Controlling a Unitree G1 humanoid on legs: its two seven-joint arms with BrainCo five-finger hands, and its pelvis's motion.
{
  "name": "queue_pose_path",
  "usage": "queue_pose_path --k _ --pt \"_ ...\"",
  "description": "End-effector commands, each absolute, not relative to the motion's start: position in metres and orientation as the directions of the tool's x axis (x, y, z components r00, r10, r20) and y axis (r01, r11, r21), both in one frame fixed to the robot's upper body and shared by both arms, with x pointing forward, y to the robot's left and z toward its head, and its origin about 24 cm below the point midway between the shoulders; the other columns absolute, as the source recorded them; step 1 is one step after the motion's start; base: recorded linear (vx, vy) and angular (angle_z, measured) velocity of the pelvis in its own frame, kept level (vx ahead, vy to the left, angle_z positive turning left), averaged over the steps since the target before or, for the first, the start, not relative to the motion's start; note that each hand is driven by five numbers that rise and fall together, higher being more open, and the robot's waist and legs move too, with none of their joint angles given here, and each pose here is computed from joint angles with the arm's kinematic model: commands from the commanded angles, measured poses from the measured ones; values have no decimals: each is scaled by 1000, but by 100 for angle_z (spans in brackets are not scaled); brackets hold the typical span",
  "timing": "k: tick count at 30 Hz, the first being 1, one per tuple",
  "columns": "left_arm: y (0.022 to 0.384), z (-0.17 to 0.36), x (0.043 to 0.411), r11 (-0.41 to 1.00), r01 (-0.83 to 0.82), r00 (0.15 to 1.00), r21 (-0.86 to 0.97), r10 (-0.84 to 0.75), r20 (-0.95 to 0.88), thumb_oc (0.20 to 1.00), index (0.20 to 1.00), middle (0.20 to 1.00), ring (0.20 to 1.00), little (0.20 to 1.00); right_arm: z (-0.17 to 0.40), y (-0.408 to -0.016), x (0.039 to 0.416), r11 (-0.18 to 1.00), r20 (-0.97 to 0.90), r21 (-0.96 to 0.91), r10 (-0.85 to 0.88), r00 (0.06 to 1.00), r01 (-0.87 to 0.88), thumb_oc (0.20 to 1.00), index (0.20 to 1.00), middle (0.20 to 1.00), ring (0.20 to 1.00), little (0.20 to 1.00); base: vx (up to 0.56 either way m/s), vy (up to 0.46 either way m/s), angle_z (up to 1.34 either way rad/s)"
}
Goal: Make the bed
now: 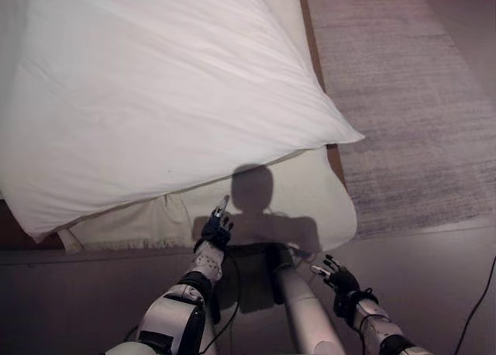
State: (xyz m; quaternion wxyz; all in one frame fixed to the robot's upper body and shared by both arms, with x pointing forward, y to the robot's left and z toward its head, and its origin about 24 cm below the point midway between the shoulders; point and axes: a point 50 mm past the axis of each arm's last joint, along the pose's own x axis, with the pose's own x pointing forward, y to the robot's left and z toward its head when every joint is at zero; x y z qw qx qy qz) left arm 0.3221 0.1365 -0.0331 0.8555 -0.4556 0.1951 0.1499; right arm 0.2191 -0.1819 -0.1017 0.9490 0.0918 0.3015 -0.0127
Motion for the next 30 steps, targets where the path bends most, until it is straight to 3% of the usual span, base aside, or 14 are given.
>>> queue_pose_path --k 1,7,19,29,30 --pt "146 -4 343 467 -382 922 -798 139 -361 1000 1000 1000 1000 1000 -90 -175 225 979 -494 197 58 868 47 1000 1000 1000 1000 1000 22 -2 -5" --pt "151 20 357 411 -331 943 -850 174 -283 1000 1000 1000 1000 1000 -89 -176 222 979 -487 198 55 872 49 1000 1000 1000 1000 1000 3 0 -1" --pt "201 83 383 351 -212 940 -912 329 -92 1000 1000 1000 1000 1000 -94 -177 215 980 -503 188 33 864 72 1000 1000 1000 1000 1000 5 1 -3" --pt "219 104 390 347 -226 917 -910 390 -79 1000 1000 1000 1000 1000 -95 -173 215 980 -510 188 37 860 69 1000 1000 1000 1000 1000 0 7 -3" --pt "218 106 391 345 -223 917 -912 393 -76 592 592 592 592 592 -94 -173 216 980 -506 190 40 862 66 1000 1000 1000 1000 1000 0 0 0"
